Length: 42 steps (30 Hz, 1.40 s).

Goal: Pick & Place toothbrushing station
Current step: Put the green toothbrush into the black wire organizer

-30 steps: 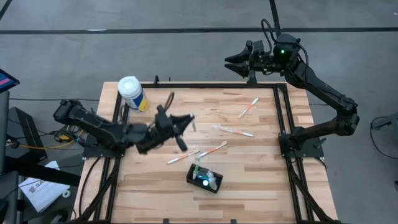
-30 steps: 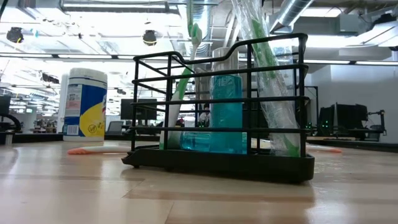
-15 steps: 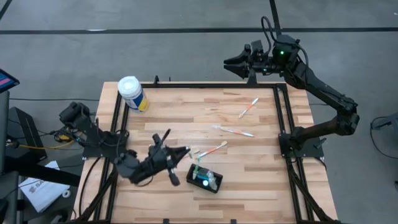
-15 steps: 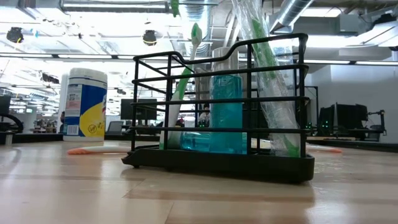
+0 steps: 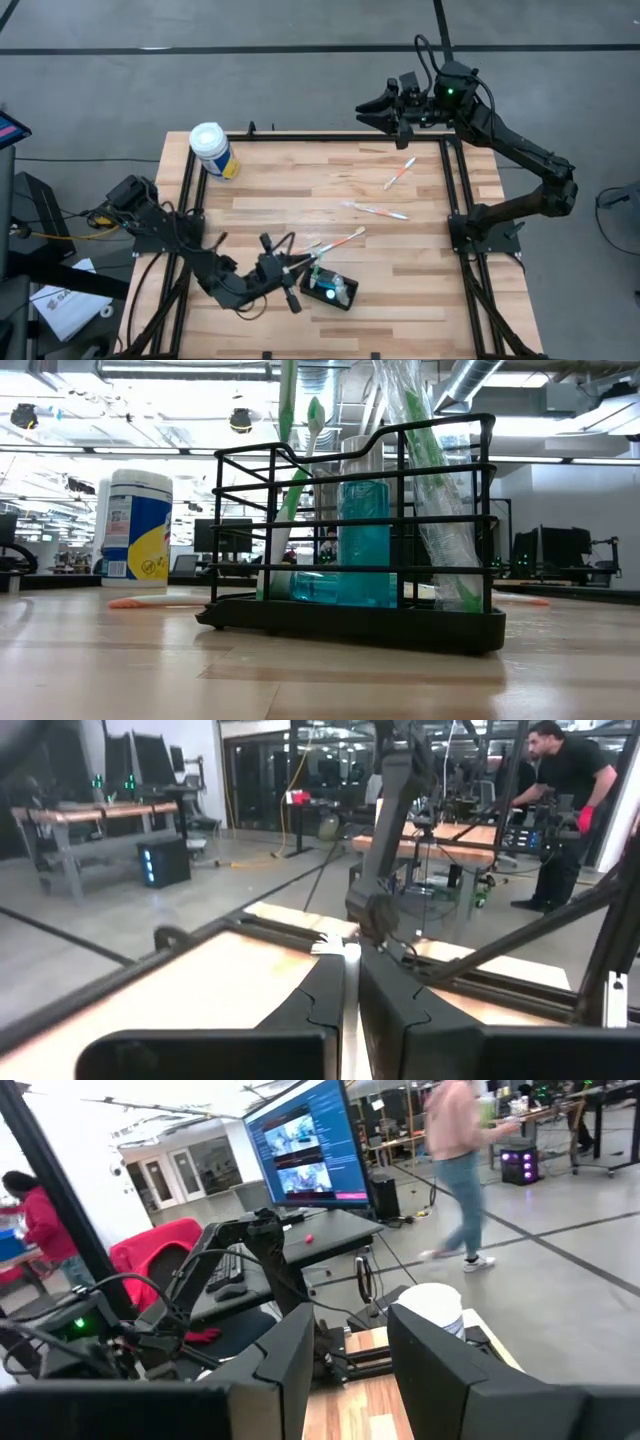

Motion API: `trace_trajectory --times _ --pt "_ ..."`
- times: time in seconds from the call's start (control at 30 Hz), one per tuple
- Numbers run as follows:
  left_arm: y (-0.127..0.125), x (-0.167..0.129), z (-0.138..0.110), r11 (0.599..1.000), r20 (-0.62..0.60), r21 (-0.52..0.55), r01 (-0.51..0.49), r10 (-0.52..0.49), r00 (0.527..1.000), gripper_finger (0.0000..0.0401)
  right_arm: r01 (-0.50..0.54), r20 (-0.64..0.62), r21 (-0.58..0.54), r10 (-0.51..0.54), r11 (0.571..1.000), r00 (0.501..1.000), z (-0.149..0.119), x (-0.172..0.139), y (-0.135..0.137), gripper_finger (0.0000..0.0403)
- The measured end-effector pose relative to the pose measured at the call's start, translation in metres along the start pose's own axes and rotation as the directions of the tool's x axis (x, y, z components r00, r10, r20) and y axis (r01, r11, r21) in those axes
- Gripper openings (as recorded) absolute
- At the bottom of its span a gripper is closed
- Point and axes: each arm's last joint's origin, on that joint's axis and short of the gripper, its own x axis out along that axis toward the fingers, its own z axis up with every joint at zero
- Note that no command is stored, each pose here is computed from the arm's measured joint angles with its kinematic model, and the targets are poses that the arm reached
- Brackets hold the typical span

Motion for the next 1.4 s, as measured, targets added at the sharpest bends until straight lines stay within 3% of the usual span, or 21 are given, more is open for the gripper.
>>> trace_trajectory --times 0.23,0.7,1.0,1.4 --pt "-0.006 0.004 -0.016 1.0 -0.014 0.006 -0.003 0.003 1.0 0.0006 -0.009 -0.01 -0.024 0.008 1.0 1.0 -0.001 0.001 0.002 0.0122" --pt "0.018 -0.001 -0.068 0.999 -0.064 -0.02 -0.044 0.043 0.997 0.0006 -0.003 -0.049 -0.072 0.0 0.997 0.999 -0.006 0.001 0.001 0.0122" --pt "0.027 -0.005 -0.086 0.999 -0.094 -0.043 -0.021 0.017 0.995 0.0006 -0.005 -0.049 -0.105 0.0 0.994 0.999 -0.006 0.001 0.001 0.0122" --pt "0.032 0.009 -0.088 0.995 -0.138 -0.053 0.082 -0.088 0.987 0.0018 -0.009 -0.049 -0.11 0.004 0.994 0.999 -0.006 0.002 0.002 0.0122"
